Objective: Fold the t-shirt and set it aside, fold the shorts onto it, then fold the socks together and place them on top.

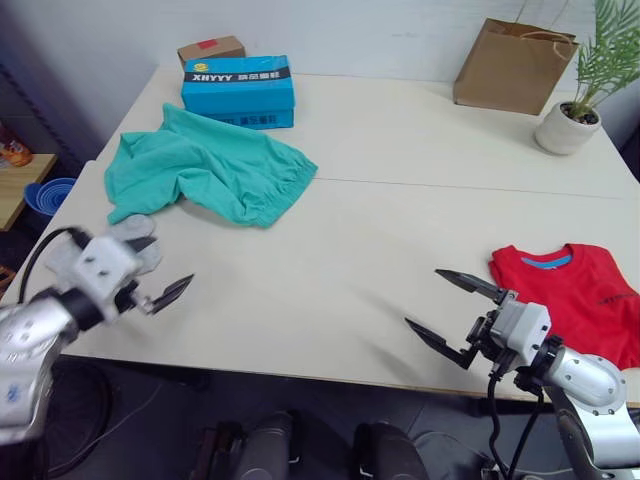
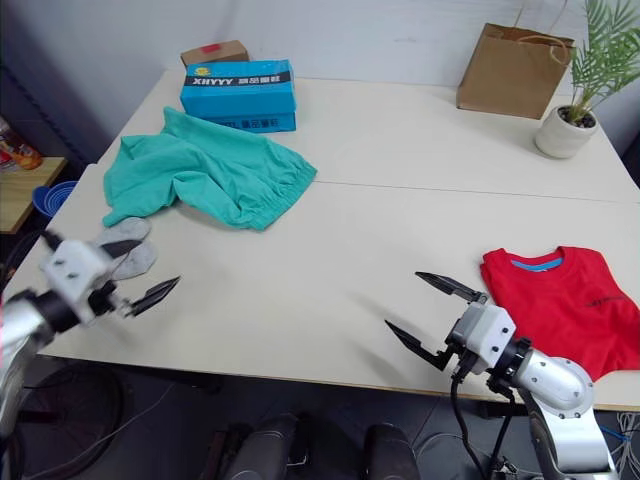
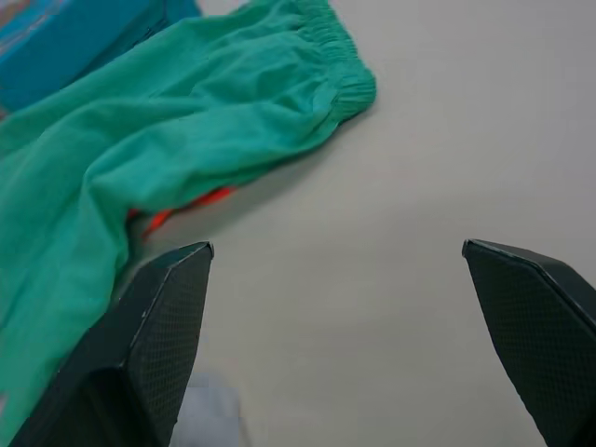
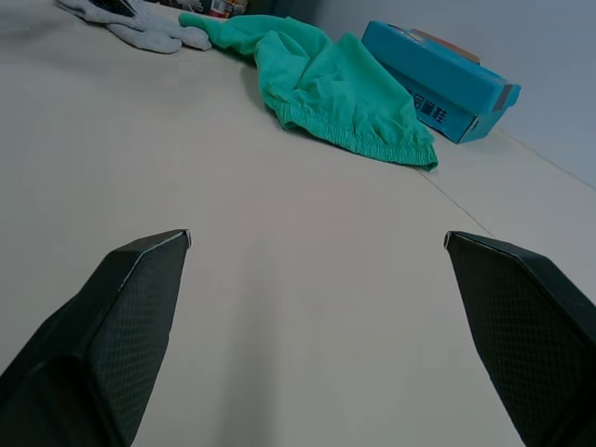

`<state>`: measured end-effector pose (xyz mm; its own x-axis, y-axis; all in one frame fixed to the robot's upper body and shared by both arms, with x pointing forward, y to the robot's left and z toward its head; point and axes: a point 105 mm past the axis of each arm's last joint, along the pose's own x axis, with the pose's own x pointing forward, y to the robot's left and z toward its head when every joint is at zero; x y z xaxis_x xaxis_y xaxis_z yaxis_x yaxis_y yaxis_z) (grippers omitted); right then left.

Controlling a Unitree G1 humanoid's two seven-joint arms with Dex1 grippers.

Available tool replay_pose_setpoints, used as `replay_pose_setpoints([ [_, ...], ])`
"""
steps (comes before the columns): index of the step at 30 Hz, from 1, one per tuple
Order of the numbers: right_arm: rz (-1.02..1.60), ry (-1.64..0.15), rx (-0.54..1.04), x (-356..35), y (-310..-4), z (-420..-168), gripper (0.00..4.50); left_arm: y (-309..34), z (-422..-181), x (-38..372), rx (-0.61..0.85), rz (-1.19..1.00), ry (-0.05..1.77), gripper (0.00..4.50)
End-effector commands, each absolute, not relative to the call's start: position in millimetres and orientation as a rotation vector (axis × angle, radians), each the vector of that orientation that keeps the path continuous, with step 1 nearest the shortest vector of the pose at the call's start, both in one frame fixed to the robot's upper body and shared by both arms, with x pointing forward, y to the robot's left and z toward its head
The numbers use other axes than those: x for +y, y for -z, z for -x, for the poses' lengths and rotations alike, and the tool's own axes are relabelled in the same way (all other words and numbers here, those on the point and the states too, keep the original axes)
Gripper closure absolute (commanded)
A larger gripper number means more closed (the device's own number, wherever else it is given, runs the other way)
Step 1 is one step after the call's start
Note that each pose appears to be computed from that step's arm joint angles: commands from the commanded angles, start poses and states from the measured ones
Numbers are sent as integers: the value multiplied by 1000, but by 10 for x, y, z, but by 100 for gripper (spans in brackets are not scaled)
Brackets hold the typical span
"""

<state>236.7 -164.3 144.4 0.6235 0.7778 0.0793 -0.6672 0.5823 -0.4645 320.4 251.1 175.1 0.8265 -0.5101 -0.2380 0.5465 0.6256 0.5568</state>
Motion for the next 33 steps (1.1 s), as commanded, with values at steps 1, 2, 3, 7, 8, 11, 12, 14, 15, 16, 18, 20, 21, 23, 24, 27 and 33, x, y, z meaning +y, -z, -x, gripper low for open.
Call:
replay_pose_setpoints([
  [1,422,-825,-325,-1613,-1526,-2376,2,-1654,-3522,2482,148,-739,695,0],
  [2,425,-820,-325,-1614,-1528,-2386,2,-1683,-3644,2457,156,-745,711,0],
  [3,425,-808,-324,-1623,-1527,-2397,2,-1710,-3739,2427,164,-756,730,0],
  [7,440,-750,-305,-1670,-1474,-2394,2,-1701,-3978,2340,224,-808,802,0],
  [8,445,-761,-293,-1646,-1441,-2356,2,-1677,-4005,2343,251,-827,818,0],
  [11,448,-755,-294,-1601,-1422,-2302,2,-1603,-4058,2386,334,-861,845,0],
  [12,424,-734,-302,-1591,-1439,-2289,0,-1561,-4056,2404,369,-870,862,19],
  [14,394,-724,-301,-1548,-1434,-2239,0,-1544,-4098,2414,386,-872,848,59],
  [15,392,-728,-294,-1530,-1414,-2219,0,-1529,-4116,2388,389,-863,851,93],
  [16,334,-665,-308,-1555,-1470,-2254,0,-1442,-4126,2304,407,-859,880,122],
  [18,249,-564,-332,-1626,-1586,-2335,0,-1402,-4168,2182,403,-876,899,189],
  [20,223,-513,-349,-1694,-1674,-2395,0,-1552,-4260,2047,330,-877,882,255],
  [21,219,-493,-350,-1729,-1694,-2409,0,-1668,-4296,1911,282,-850,905,287],
  [23,218,-473,-343,-1767,-1701,-2415,0,-1794,-4315,1733,228,-812,950,351],
  [24,225,-465,-336,-1790,-1694,-2412,0,-1871,-4286,1571,187,-781,1025,383],
  [27,259,-420,-307,-1925,-1666,-2394,0,-2057,-4097,1061,62,-728,1306,447],
  [33,335,-418,-270,-2089,-1657,-2375,0,-2032,-3683,482,-25,-618,1705,447],
])
